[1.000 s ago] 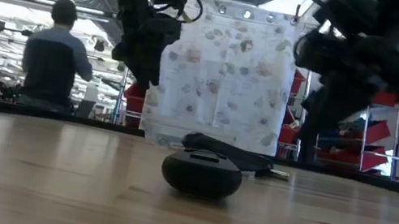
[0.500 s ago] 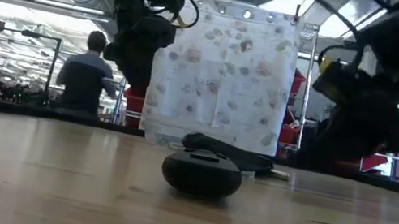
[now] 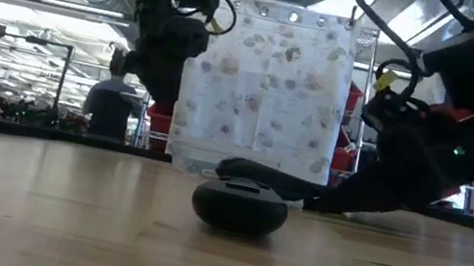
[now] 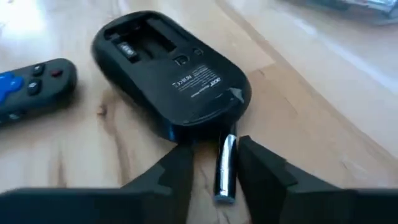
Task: Insert battery
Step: Insert the silver battery into the mouse
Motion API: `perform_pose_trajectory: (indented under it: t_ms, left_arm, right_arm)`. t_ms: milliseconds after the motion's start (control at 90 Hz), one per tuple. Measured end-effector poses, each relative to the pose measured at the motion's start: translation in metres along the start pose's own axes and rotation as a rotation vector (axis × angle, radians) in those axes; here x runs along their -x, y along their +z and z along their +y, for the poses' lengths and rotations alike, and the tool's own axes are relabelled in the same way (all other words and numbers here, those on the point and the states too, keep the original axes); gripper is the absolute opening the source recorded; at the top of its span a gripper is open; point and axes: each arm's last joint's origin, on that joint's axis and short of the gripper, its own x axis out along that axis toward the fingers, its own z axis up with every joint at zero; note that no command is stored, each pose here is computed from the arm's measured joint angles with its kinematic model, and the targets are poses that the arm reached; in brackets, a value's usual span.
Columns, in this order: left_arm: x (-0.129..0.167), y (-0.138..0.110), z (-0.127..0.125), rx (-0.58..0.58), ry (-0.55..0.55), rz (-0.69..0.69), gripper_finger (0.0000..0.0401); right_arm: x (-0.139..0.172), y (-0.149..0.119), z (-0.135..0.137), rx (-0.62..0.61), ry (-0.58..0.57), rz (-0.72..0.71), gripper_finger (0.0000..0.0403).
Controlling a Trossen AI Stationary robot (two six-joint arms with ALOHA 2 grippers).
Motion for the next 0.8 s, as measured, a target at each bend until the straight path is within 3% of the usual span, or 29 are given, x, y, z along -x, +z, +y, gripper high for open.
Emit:
perform_pose_trajectory:
  t_ms: [156,400,556,700,800]
  left_arm:
    - [0.0,0.0,0.0,0.002,-0.001,-0.005,0.018]
    - [0.0,0.0,0.0,0.015,0.0,-0.003,0.018]
    - [0.0,0.0,-0.001,-0.005,0.0,-0.003,0.018]
    - [0.0,0.0,-0.003,-0.03,0.019,-0.016,0.018]
    - [0.0,0.0,-0.005,-0.05,0.036,-0.027,0.018]
  right_arm:
    - [0.002,-0.003,0.003,-0.012,0.014,0.014,0.0014]
    - [0.021,0.012,0.0,-0.017,0.076,0.099,0.001]
    - [0.048,0.029,-0.018,0.005,0.065,0.207,0.001]
    - [0.065,0.052,-0.034,0.05,0.108,0.169,0.0009]
    - [0.062,0.05,-0.047,0.102,0.13,0.179,0.001]
